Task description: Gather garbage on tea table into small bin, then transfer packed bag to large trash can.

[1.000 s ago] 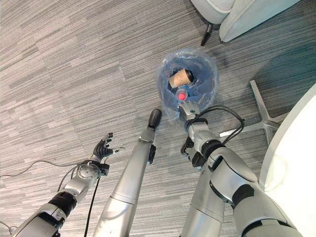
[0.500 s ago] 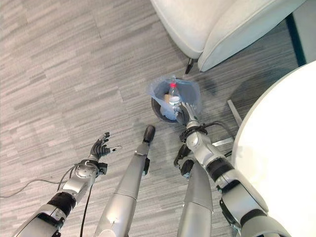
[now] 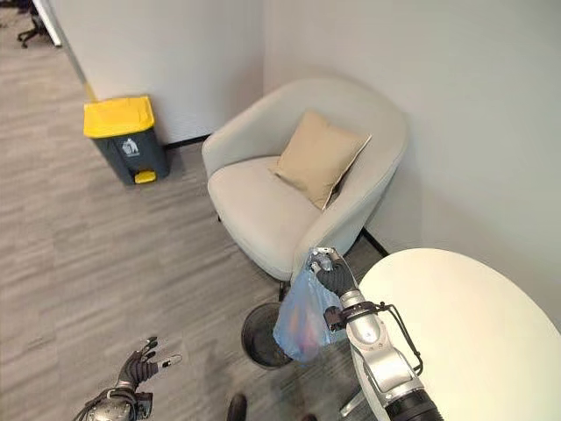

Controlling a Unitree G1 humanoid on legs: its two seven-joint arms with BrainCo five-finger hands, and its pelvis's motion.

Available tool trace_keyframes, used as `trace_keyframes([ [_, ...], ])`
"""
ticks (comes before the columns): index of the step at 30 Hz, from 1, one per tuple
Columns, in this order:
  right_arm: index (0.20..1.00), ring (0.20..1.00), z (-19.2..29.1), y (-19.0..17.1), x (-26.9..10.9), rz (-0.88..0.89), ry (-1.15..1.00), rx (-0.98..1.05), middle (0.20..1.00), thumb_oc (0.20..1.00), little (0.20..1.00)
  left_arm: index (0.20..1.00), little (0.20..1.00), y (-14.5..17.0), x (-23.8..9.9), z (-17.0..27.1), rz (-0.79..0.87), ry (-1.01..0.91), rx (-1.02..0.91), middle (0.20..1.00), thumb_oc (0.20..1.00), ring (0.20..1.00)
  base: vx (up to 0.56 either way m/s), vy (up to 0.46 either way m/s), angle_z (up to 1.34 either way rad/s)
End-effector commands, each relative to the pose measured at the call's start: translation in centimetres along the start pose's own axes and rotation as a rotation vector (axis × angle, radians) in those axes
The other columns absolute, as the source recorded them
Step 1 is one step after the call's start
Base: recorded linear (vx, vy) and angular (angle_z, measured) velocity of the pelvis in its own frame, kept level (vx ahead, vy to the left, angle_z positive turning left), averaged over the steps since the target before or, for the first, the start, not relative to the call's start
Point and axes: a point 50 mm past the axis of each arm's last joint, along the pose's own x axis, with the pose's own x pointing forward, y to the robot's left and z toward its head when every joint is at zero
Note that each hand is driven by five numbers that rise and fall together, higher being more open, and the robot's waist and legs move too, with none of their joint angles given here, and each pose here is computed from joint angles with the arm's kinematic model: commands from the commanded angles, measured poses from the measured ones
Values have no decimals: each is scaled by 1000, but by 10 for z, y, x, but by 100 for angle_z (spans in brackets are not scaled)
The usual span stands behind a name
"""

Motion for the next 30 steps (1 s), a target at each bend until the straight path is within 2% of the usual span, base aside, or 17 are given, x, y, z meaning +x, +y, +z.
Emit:
trace_keyframes([
  [1,200,200,53,-4,21,42,-248,0,200,200,200,1000,1000,9,11,41,-11,-152,61,1000,1000,1000,-15,65,-36],
  [13,200,200,77,-16,23,-3,-366,-29,200,200,200,1000,1000,8,9,67,-10,-270,39,1000,1000,1000,-153,-97,12],
  [20,200,200,79,-31,23,-29,-360,-58,200,200,200,1000,1000,-11,8,89,-97,-356,40,1000,1000,1000,-238,-109,44],
  [30,200,200,79,-36,16,-22,-371,-51,200,200,200,1000,1000,-23,1,116,-174,-481,84,1000,1000,1000,-35,25,60],
])
